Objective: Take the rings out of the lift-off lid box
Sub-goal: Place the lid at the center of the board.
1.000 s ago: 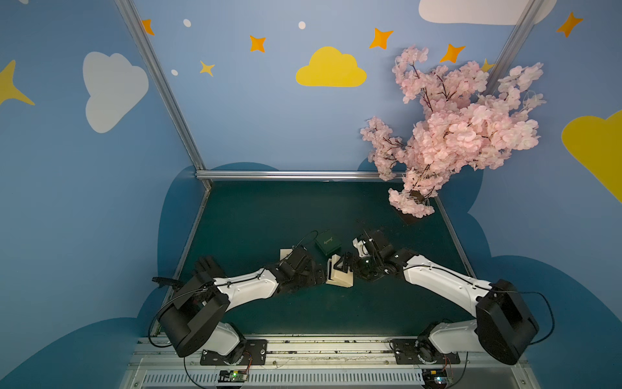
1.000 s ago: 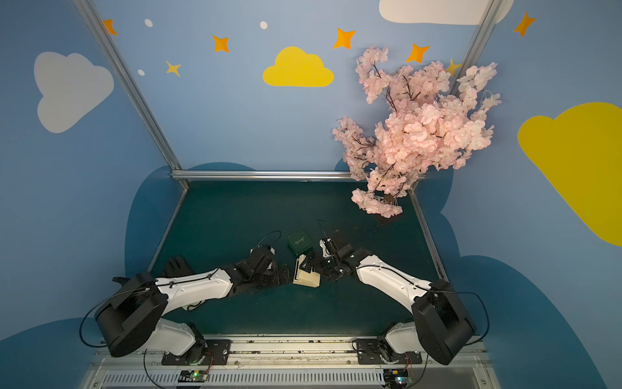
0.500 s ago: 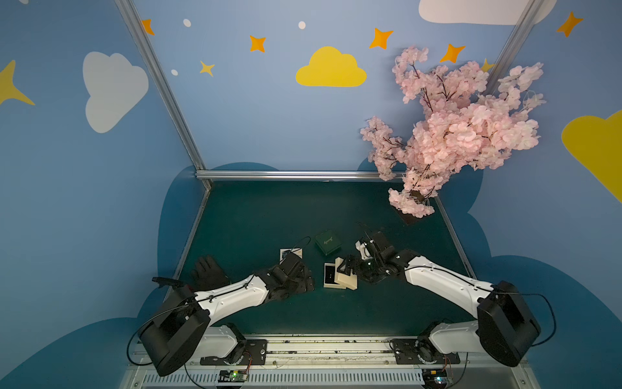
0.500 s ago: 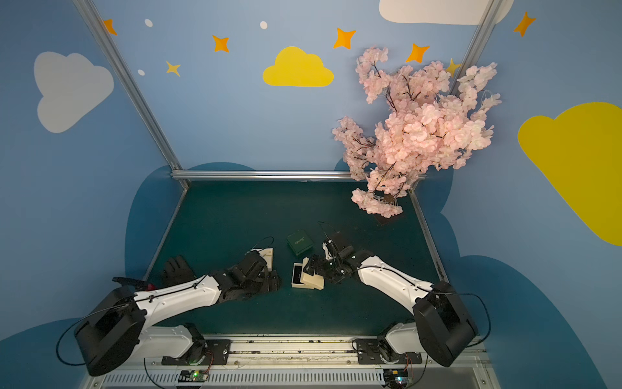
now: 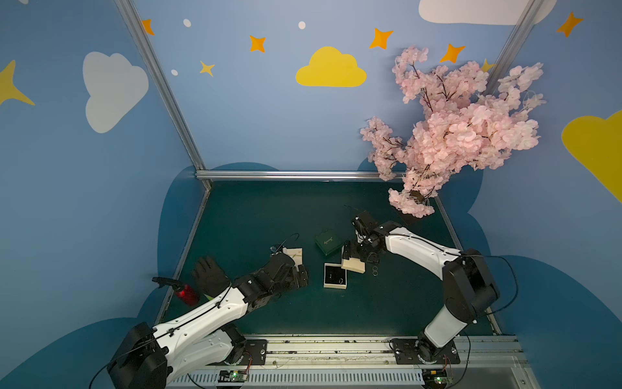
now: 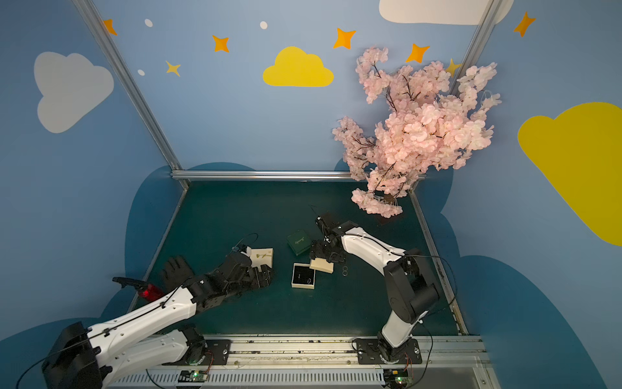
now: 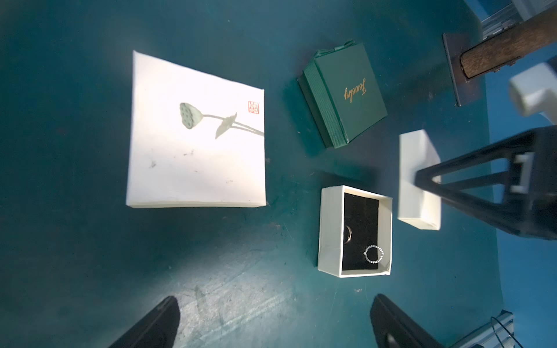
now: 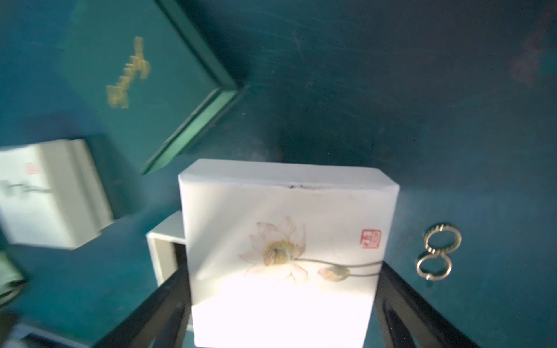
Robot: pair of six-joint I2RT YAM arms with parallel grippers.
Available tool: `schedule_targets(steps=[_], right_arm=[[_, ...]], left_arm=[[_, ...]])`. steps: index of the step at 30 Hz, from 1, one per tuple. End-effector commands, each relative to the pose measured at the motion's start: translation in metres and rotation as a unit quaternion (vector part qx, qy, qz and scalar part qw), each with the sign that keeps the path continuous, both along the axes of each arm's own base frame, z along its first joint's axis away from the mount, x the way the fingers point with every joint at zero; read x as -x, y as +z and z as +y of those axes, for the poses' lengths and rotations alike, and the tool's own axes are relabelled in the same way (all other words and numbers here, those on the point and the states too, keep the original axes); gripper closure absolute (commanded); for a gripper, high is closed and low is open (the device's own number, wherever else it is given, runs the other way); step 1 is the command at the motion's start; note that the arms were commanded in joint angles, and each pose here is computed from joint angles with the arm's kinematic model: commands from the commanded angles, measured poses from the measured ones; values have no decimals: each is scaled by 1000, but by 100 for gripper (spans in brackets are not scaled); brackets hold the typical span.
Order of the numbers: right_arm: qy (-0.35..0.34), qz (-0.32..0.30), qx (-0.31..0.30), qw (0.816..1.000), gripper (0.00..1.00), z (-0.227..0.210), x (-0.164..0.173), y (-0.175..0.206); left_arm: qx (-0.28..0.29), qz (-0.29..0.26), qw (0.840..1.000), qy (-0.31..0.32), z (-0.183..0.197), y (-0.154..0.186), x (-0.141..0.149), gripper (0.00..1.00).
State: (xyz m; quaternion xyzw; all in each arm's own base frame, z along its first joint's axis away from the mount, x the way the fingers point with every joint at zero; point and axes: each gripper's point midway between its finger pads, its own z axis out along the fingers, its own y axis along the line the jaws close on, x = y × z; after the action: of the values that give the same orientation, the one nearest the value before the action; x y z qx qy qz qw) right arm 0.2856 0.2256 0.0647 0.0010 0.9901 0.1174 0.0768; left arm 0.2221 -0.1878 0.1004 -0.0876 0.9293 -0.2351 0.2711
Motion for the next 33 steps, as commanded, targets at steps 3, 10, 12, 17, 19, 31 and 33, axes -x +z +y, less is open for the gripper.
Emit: schedule_targets(steps=[3,10,12,17,19,31,33], right_arm=[[16,-19,23,999,5,-5,-6,11],[8,-31,107,994,5,-36,-6,24],[10,-34,91,995,6,-33,-2,28],[9,-26,20,999,18,-14,23,32],[8,-24,-10,1000,27,-5,34,32],[22,9,-67,998,70,36,68,15],[28,15,-64,997,69,42,69,12]], left_arm=[[-18,3,1000,7,8,-6,1,0],[-24,1,1000,5,6,-8,-4,0],[-25,2,1000,2,3,-7,-7,0],[-27,0,1000,-15,-10,-3,-18,0],[-22,-2,1000,-22,-17,-1,-23,0],[-8,28,998,-61,-47,-8,-33,2],[3,36,998,-60,-49,-11,-31,2]])
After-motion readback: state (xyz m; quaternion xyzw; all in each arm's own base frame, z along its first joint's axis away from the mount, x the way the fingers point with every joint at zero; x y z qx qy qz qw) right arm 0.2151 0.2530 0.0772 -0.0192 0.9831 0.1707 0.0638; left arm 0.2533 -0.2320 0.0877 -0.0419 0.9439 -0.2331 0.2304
